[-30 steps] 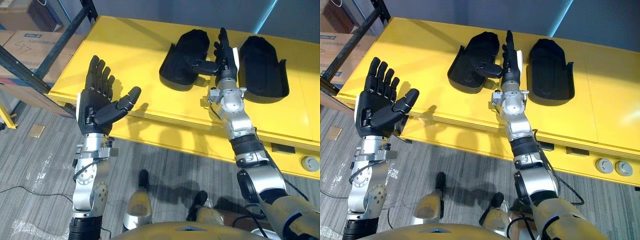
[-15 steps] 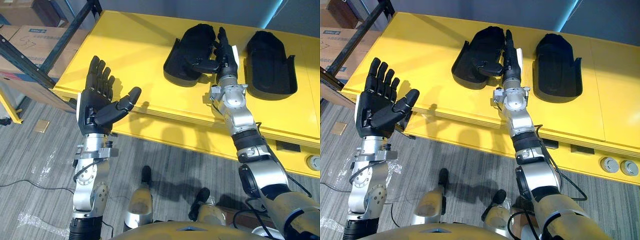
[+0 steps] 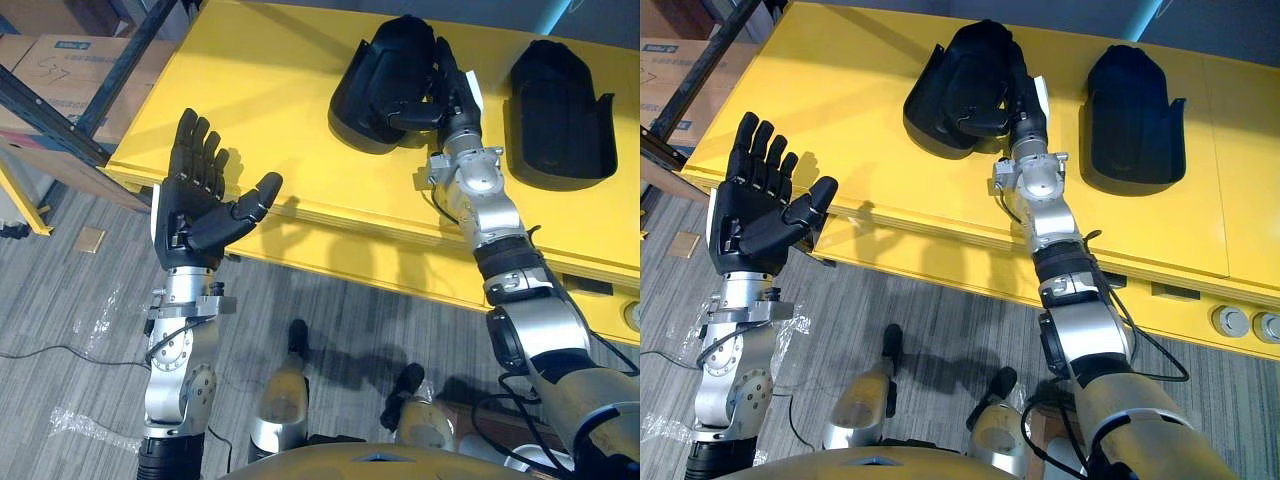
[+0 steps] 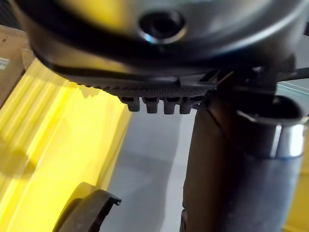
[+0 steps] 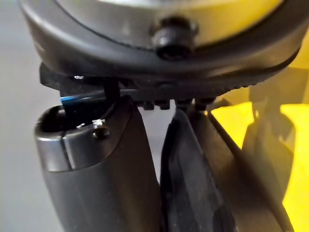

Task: Walk over and take three plastic housings, then place them on the shelf

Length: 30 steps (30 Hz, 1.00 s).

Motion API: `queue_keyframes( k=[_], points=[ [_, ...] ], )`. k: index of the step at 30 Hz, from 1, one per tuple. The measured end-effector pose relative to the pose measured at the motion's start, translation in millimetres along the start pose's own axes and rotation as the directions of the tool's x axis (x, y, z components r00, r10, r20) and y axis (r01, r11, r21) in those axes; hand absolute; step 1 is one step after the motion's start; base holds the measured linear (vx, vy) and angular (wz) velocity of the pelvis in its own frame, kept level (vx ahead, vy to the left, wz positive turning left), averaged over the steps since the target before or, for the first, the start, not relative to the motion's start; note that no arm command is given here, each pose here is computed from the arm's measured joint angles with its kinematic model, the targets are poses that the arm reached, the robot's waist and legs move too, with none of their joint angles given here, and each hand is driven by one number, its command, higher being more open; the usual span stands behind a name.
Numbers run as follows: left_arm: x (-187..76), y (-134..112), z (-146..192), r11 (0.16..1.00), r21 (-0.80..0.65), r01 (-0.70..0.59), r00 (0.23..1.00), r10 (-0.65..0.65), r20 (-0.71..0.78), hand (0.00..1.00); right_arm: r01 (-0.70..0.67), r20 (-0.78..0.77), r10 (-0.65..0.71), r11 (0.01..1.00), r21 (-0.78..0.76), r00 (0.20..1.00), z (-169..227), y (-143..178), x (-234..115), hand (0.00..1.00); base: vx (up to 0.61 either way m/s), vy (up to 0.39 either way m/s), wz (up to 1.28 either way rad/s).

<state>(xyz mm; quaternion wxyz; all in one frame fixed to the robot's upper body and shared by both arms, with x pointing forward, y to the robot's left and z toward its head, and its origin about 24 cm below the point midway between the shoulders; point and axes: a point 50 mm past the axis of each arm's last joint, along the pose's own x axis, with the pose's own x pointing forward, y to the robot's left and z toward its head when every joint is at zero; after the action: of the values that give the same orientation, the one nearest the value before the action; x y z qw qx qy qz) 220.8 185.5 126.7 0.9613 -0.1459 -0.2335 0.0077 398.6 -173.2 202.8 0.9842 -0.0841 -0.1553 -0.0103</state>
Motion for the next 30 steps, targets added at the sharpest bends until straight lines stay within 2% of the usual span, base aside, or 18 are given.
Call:
queue_keyframes(
  k=[5,11,16,18,21,23,30],
  points=[
    [-0.1,-0.1,0.0,1.0,0.0,0.0,1.0,0.0,0.001,1.0,0.015,0.025,-0.014,1.0,-0.018,1.0,7.6,-2.3,4.1,1.0,0.0,0.0,0.0],
    [-6.9,1.4,-2.8,1.0,0.001,-0.009,1.0,0.009,-0.017,1.0,0.057,0.104,-0.041,0.985,-0.16,0.994,21.5,-7.8,3.7,1.0,0.0,0.0,0.0],
    [-7.6,-2.8,-5.1,1.0,-0.008,0.006,1.0,-0.006,-0.027,1.0,0.036,0.273,0.055,0.947,-0.319,0.96,53.3,5.5,-7.3,1.0,0.0,0.0,-0.04],
    [-8.3,-6.2,-7.0,1.0,-0.017,0.018,0.999,-0.019,-0.036,1.0,0.018,0.296,0.085,0.944,-0.33,0.951,54.7,11.1,-14.1,1.0,0.0,0.0,-0.07],
    [-11.1,-6.0,-8.7,1.0,-0.016,0.017,0.999,-0.017,-0.049,1.0,-0.052,0.306,0.163,0.939,-0.339,0.938,51.0,26.4,-27.3,1.0,-0.01,-0.013,-0.11],
    [-16.7,-3.8,-11.5,1.0,-0.012,0.004,0.997,-0.004,-0.073,1.0,-0.184,0.28,0.287,0.921,-0.342,0.916,40.5,50.5,-43.1,1.0,-0.01,-0.029,-0.14],
    [-19.3,-5.3,-13.2,1.0,-0.015,0.015,0.996,-0.016,-0.085,1.0,-0.462,0.206,0.524,0.84,-0.283,0.826,15.8,106.7,-76.3,1.0,0.0,-0.034,-0.01]
  ],
)
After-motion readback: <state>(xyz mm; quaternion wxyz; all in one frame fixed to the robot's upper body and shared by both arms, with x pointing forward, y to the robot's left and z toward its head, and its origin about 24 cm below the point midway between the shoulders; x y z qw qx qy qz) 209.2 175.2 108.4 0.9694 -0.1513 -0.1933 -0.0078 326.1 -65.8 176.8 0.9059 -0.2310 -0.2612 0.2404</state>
